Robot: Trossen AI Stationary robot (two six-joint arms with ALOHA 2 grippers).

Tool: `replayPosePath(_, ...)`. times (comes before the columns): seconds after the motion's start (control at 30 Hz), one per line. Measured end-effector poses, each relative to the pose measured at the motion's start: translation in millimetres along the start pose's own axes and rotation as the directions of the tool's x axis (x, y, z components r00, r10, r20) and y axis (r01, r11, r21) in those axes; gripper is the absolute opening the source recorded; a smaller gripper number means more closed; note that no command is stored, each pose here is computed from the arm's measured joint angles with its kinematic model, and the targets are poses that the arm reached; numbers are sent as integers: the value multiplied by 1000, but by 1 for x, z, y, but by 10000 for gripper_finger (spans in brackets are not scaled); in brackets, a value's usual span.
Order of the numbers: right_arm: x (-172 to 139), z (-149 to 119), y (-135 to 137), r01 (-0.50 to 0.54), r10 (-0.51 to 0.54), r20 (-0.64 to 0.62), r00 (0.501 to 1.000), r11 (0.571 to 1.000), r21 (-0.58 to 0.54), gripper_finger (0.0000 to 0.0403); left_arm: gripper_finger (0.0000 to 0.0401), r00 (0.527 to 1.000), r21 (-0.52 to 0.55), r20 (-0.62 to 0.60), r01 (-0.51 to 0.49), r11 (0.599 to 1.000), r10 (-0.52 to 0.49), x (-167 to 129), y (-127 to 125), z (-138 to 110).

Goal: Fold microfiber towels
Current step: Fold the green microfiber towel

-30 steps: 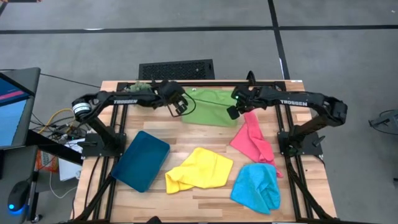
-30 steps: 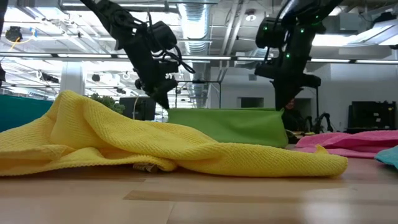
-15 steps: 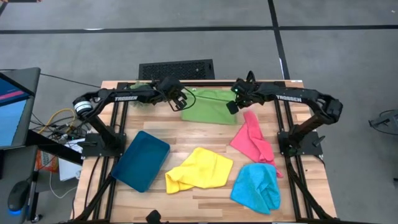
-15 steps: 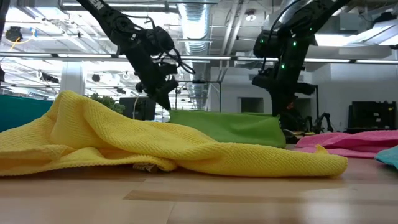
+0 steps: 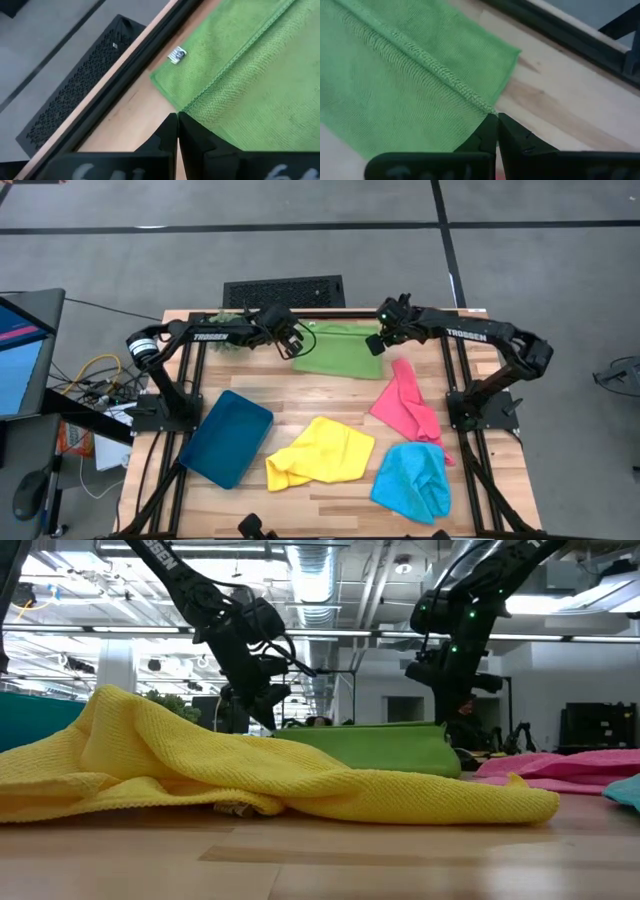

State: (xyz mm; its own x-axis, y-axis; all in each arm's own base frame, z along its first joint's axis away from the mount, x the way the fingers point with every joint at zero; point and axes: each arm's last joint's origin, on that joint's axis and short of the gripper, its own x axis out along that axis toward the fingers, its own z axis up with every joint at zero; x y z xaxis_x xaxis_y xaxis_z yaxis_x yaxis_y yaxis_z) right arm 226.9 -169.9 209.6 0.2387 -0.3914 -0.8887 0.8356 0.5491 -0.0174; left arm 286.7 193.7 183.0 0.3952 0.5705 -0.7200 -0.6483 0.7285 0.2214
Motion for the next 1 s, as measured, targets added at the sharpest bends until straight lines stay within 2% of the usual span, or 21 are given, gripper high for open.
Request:
replayPosePath(0.33, 2, 7, -7, -19, 18, 35, 999, 1000, 23, 44, 0, 999, -23, -37, 16, 1000, -17, 10, -1, -6)
replayPosePath(0.53, 6, 8, -7, -11, 10, 44, 999, 1000, 24, 47, 0, 998, -27, -47, -36, 999, 35, 12, 3, -7)
replayPosePath(0.77, 31, 4, -7, -10, 11, -55, 998, 1000, 21, 47, 0, 999, -24, -42, -21, 999, 20, 12, 4, -7)
replayPosePath(1.0, 36, 5, -4, -34, 35, -52, 998, 999, 14, 56, 1, 999, -24, -50, -15, 1000, 14, 15, 3, -8)
